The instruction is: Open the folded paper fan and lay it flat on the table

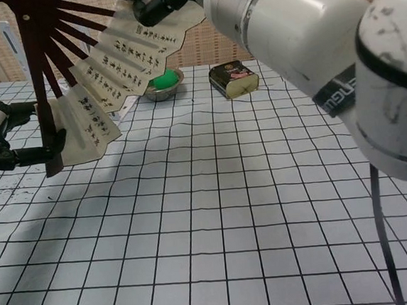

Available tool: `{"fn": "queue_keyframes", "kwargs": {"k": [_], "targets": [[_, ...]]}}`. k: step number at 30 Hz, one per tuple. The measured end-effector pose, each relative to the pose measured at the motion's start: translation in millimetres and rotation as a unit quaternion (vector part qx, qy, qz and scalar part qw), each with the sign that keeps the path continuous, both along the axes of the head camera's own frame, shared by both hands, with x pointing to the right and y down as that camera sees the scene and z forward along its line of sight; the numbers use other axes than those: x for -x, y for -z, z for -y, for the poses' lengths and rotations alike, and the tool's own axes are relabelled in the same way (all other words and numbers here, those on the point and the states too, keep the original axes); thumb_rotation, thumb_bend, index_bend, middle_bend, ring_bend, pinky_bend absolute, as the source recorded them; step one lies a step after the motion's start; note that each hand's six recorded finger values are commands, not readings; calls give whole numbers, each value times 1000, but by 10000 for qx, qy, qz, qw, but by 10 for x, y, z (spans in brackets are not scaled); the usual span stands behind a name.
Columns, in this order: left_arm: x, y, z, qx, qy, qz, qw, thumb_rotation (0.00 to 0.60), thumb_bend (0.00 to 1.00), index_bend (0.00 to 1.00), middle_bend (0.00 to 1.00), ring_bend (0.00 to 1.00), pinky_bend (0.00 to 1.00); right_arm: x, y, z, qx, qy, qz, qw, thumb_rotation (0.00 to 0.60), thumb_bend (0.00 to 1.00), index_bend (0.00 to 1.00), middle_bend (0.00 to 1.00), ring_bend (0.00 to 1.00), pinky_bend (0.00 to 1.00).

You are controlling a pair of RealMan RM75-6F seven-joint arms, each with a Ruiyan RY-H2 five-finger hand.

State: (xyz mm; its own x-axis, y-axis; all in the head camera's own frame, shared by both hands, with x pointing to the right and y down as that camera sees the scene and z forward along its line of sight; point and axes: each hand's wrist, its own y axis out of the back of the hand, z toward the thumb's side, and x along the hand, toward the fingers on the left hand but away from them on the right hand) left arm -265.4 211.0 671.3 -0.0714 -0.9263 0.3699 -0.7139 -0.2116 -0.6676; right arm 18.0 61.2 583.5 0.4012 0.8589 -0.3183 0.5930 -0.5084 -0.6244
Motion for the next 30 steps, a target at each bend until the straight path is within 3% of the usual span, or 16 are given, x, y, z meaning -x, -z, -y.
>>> {"fn": "queue_keyframes", "kwargs": {"k": [6,14,20,30], "targets": [[168,-31,30,-16,-139,263,9996,600,557,693,286,69,99,-228,88,-22,-334,127,-170,9992,600,754,685,174,0,61],[526,-188,35,55,-137,758,9970,600,534,587,284,80,100,-663,104,-219,-870,188,-437,9951,600,754,682,174,0,61],[716,-315,-10,111,-202,1040,9943,600,522,556,275,80,100,-988,19,-408,-1004,42,-620,9930,600,754,668,174,0,61],[876,-303,-20,-64,-325,1257,9915,600,516,507,269,80,100,-1391,-167,-688,-1181,-322,-934,9881,600,754,626,173,0,61]]}}
